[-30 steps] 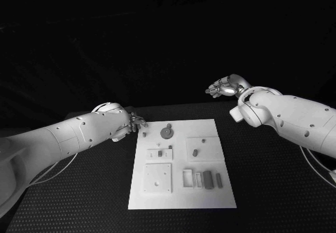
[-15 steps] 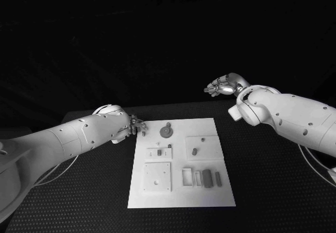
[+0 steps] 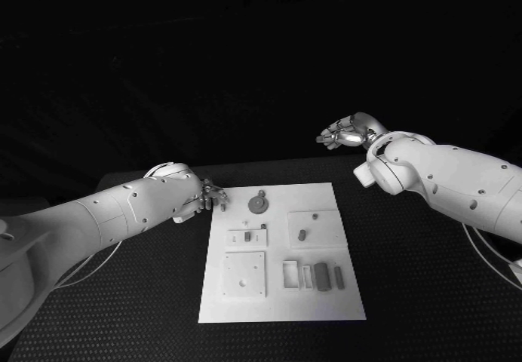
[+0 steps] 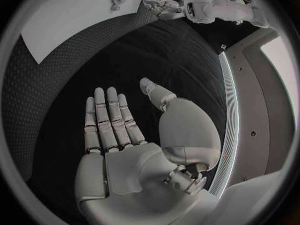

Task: Assemble the parts on the task board

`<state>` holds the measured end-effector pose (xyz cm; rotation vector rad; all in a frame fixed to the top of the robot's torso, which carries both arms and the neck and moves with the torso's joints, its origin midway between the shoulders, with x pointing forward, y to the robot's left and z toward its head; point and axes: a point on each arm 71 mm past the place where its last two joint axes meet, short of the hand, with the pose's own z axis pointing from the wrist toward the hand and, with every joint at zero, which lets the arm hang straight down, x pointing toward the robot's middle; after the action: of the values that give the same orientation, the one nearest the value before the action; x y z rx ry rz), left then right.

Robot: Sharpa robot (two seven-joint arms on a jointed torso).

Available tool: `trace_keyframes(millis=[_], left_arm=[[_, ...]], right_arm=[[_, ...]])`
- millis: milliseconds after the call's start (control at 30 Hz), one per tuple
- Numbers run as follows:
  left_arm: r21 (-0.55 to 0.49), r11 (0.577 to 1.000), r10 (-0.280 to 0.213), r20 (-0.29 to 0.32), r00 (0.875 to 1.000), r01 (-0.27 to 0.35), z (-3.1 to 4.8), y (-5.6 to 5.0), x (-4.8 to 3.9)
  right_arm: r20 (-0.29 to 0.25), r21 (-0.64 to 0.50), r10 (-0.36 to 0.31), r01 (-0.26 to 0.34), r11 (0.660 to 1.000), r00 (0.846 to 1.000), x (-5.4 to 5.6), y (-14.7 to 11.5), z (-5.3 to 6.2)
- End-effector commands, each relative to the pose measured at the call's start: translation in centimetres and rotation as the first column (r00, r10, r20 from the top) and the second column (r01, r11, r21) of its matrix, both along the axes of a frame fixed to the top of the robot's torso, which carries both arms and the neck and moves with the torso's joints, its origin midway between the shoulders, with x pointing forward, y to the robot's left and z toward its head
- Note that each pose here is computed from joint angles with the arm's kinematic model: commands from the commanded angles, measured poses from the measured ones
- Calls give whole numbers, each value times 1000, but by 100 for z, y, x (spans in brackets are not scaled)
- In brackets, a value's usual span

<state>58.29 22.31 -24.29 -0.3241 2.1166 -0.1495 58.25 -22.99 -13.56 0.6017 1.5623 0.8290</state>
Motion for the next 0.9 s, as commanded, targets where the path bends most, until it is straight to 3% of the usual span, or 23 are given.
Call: trace_keyframes(millis=[33,900], left_arm=[[-9,1000,-30,-23,999,30,-25,-51,-15],[-8,1000,-26,-36,999,26,-78,-34,-20]], right_arm=[[2,0,21,-21,1000,1000,-5,30,2],[1,0,25,-25,1000,1000,-1,49,0]])
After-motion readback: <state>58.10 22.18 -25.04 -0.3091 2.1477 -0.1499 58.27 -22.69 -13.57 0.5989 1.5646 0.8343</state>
